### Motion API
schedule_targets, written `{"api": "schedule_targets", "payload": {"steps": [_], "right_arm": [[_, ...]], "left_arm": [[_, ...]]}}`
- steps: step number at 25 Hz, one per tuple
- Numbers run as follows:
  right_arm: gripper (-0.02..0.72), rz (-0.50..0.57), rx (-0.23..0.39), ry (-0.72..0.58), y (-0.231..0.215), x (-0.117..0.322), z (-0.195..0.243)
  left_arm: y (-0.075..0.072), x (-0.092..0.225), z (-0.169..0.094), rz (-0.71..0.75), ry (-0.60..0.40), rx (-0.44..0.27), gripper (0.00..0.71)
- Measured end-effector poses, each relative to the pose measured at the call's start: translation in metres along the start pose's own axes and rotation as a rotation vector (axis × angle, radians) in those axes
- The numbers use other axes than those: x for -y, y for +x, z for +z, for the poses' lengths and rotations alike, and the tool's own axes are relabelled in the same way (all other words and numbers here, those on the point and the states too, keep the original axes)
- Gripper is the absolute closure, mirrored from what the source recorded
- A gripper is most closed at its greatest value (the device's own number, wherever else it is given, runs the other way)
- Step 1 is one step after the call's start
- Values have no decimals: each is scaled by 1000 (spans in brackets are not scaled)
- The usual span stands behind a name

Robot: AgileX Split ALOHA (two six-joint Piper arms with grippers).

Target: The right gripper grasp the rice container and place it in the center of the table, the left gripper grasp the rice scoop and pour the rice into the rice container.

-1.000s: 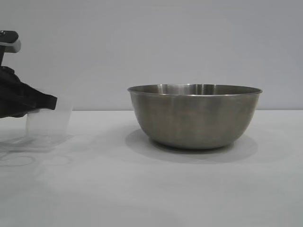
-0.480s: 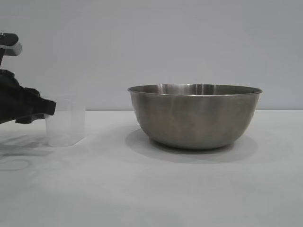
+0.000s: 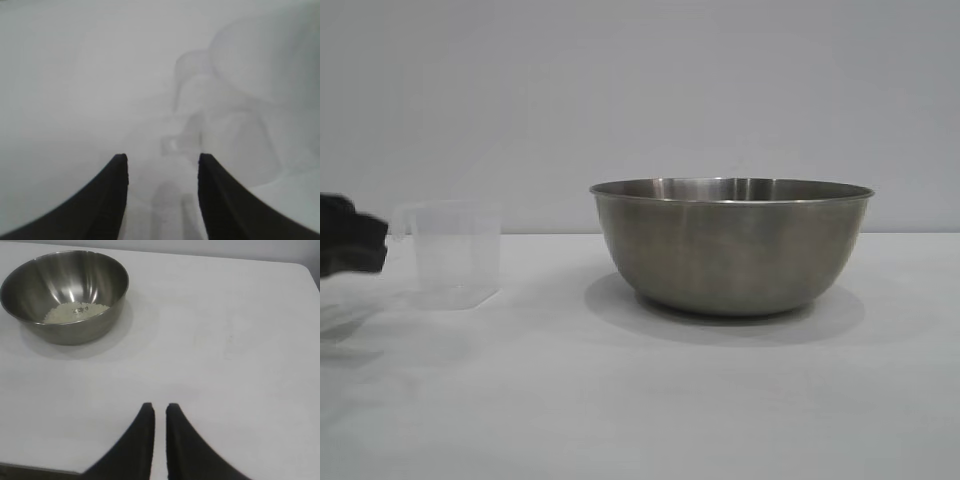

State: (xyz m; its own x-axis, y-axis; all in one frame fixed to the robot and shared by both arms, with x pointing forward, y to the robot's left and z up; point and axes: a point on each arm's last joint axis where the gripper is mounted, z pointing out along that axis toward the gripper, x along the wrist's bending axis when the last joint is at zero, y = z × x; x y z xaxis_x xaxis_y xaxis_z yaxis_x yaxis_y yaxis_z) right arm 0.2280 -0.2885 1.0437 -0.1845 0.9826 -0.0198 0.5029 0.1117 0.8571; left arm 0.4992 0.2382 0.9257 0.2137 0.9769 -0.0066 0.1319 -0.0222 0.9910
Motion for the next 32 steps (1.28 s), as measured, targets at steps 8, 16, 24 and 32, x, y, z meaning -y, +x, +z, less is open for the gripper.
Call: {"api": "schedule_targets", "payload": {"steps": [8,16,24,32], "right_arm": [[650,0,0,0,0,0,0],[650,0,0,0,0,0,0],[650,0,0,0,0,0,0],[650,0,0,0,0,0,0]], "left_arm": [[-5,-57,-23,76,-229,51,431],[-6,-87,-58,87,-286,62,494],[12,-121,-119,18,-233,-27,454],[28,-121,-183,-119,-137,-214,417]]}}
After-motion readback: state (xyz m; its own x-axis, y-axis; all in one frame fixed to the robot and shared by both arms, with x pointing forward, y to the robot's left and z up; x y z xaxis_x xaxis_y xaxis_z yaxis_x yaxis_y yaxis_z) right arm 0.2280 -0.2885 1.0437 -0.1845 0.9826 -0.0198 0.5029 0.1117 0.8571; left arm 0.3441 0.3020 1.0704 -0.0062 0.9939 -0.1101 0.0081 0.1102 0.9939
